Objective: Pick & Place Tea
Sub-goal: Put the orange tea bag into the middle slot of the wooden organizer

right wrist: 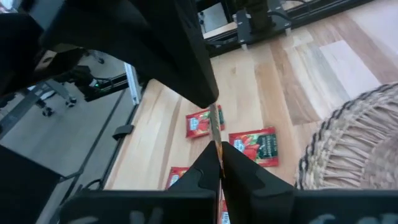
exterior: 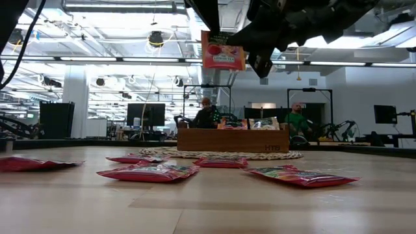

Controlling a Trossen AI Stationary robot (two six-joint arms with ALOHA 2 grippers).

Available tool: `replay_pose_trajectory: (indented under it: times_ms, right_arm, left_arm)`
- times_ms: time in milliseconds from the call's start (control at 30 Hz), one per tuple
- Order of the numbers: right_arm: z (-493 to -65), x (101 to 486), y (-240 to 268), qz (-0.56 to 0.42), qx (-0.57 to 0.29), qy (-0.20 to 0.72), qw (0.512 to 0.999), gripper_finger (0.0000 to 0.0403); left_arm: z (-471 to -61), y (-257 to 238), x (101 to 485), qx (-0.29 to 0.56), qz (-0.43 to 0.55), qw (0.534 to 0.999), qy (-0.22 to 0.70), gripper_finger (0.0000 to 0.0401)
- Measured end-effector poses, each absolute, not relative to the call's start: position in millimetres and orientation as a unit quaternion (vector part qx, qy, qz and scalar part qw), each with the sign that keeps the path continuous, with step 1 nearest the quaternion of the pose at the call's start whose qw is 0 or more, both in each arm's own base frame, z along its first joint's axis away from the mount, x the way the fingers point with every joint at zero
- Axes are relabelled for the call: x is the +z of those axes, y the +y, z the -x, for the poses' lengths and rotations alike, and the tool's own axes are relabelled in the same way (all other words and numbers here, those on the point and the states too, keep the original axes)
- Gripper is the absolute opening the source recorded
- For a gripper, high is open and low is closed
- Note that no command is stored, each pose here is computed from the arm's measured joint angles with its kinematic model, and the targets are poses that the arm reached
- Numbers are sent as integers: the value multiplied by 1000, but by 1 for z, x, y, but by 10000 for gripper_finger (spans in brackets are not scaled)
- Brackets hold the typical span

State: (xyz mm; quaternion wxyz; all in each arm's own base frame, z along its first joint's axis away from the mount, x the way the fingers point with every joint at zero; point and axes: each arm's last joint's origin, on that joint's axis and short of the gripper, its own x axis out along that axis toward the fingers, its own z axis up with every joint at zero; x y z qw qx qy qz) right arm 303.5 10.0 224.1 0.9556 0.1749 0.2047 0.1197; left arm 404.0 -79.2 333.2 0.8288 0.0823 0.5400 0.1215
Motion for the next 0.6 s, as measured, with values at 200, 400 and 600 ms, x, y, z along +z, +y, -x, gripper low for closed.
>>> replay_pose_trajectory:
  times_ms: [200, 400, 600]
  right_arm:
    - [-304, 224, 7, -176, 97, 203, 958, 0]
    - [-303, 222, -8, -182, 71, 211, 958, 0]
    - [-293, 221, -42, -184, 7, 229, 956, 0]
  left_arm:
    - [-404, -78, 334, 142, -93, 828, 534, 64]
    - [-398, -74, 333, 193, -130, 808, 542, 147]
    - [-382, -70, 327, 200, -171, 751, 606, 192]
